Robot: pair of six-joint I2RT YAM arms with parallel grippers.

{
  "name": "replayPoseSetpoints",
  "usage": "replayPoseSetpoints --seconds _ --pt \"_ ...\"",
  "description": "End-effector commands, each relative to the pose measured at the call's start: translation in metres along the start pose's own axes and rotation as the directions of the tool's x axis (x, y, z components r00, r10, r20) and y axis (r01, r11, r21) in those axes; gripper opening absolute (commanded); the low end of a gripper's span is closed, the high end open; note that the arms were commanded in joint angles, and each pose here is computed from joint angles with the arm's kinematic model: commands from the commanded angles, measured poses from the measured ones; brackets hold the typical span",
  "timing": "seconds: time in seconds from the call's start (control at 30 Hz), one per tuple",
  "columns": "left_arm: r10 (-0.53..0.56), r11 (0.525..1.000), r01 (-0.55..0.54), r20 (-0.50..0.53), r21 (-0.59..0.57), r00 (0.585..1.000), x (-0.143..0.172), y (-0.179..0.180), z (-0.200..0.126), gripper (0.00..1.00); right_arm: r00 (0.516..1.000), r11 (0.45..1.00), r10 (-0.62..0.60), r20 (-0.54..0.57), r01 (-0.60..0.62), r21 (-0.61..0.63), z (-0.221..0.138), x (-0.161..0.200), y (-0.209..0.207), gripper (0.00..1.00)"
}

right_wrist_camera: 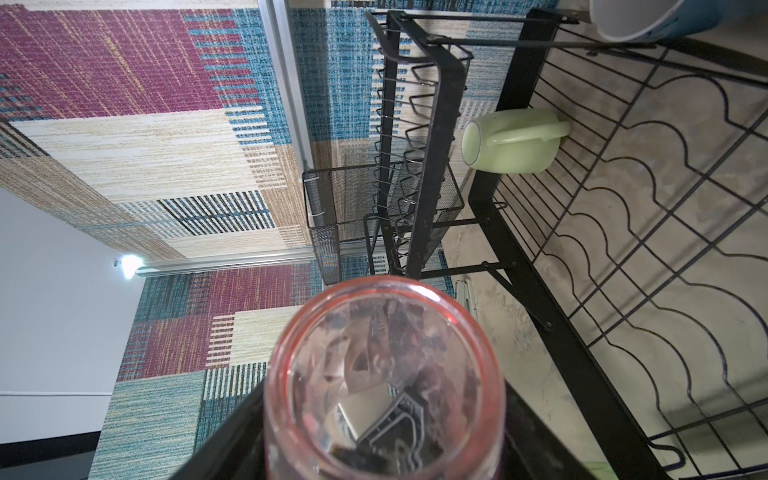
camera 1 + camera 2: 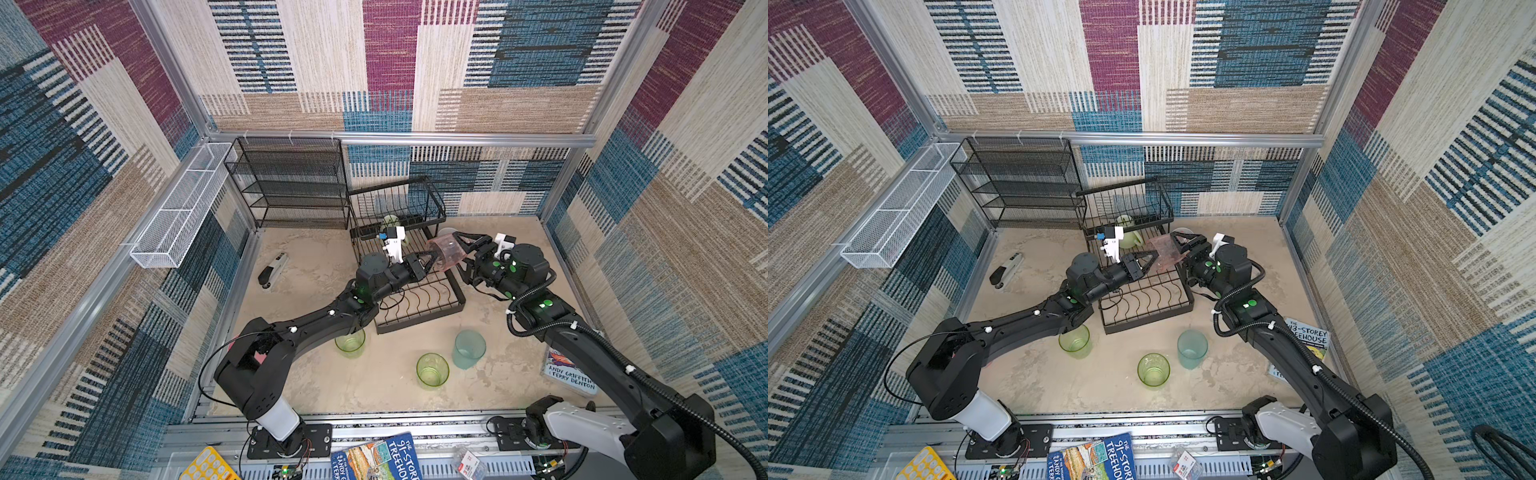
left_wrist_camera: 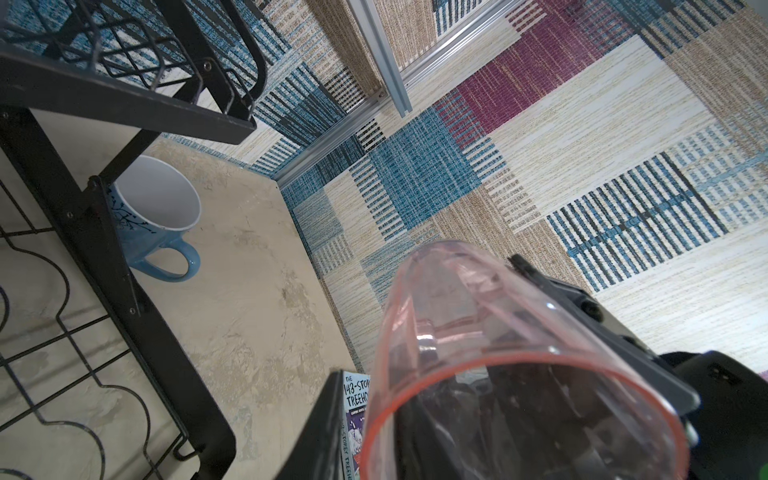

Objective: Load cups into a dish rack
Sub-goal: Pick up the cup from the center of the table.

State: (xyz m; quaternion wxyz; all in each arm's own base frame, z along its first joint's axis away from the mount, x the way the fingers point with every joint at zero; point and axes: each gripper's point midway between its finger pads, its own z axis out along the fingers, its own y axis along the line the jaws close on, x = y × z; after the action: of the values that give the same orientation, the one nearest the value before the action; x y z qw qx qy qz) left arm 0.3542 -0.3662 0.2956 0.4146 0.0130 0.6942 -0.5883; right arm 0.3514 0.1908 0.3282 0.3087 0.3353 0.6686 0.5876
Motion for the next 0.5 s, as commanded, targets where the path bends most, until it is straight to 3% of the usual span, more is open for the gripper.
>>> replayPoseSetpoints --seconds 0.0,0.3,0.47 --pt "0.043 0.999 -0.043 0.016 -0.005 0.999 -0.005 -0.002 -0.003 0.33 0.998 0.998 -0.059 0.038 0.06 -0.028 -0.002 -0.005 0.013 0.57" --pt "0.056 0.998 -0.056 -0.006 -0.033 0.998 -0.002 0.002 -0.006 0.49 0.978 0.984 -0.177 0.113 0.176 0.016 -0.006 -0.018 0.015 0.54" --pt "0.069 0.991 -0.074 -0.051 -0.113 0.996 0.003 0.017 -0.019 0.62 0.944 0.959 -0.282 0.168 0.278 0.051 -0.01 -0.029 0.021 0.51"
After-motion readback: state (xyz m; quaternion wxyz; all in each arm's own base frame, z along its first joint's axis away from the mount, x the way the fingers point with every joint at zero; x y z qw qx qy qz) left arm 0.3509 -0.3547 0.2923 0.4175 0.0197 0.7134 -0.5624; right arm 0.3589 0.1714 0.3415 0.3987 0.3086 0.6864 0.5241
